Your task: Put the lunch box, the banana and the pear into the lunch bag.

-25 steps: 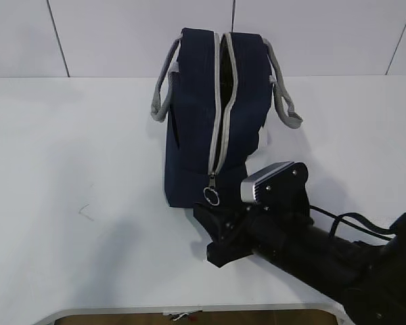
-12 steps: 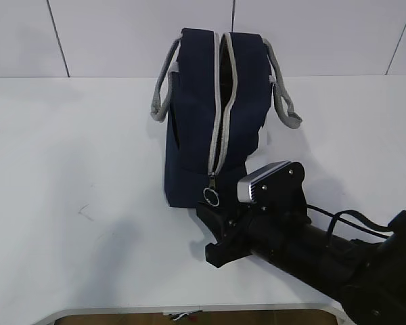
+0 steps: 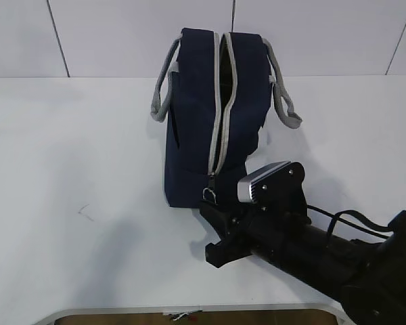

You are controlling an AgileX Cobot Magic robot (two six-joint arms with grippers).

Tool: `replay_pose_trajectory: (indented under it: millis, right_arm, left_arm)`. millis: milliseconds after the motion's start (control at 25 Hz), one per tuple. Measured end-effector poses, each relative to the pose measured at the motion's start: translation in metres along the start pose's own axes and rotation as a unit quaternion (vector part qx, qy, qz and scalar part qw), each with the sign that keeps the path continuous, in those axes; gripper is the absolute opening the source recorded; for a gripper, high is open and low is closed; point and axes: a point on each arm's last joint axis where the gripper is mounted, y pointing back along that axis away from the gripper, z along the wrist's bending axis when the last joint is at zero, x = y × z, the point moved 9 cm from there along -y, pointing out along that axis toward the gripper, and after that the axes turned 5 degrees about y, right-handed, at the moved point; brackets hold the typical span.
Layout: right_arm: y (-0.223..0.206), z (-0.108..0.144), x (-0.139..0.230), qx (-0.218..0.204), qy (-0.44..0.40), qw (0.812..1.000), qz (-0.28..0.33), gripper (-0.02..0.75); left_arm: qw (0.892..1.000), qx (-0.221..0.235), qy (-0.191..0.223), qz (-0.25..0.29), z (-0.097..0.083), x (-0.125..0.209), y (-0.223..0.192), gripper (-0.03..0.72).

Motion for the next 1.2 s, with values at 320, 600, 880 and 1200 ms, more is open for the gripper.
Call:
replay_pose_trajectory:
  millis: [320,600,880,1200]
  right_arm:
    - [0.000,0.000,0.000,0.000,-0.008,1.000,0.000,0.086]
    - [0.000,-0.002,0.000,0.005,-0.020,1.000,0.000,0.014]
    - [0.009,-0.005,0.010,0.017,-0.039,0.999,0.015,0.013]
    - [0.027,-0.003,-0.009,0.014,-0.043,0.999,0.004,0.013]
  left_arm:
    - [1.000,0.000,0.000,0.000,0.000,0.000,0.000,0.311]
    - [1.000,0.000,0.000,0.000,0.000,0.000,0.000,0.307]
    - [1.000,0.001,0.000,0.000,0.000,0.000,0.000,0.307]
    - [1.000,0.001,0.000,0.000,0.000,0.000,0.000,0.306]
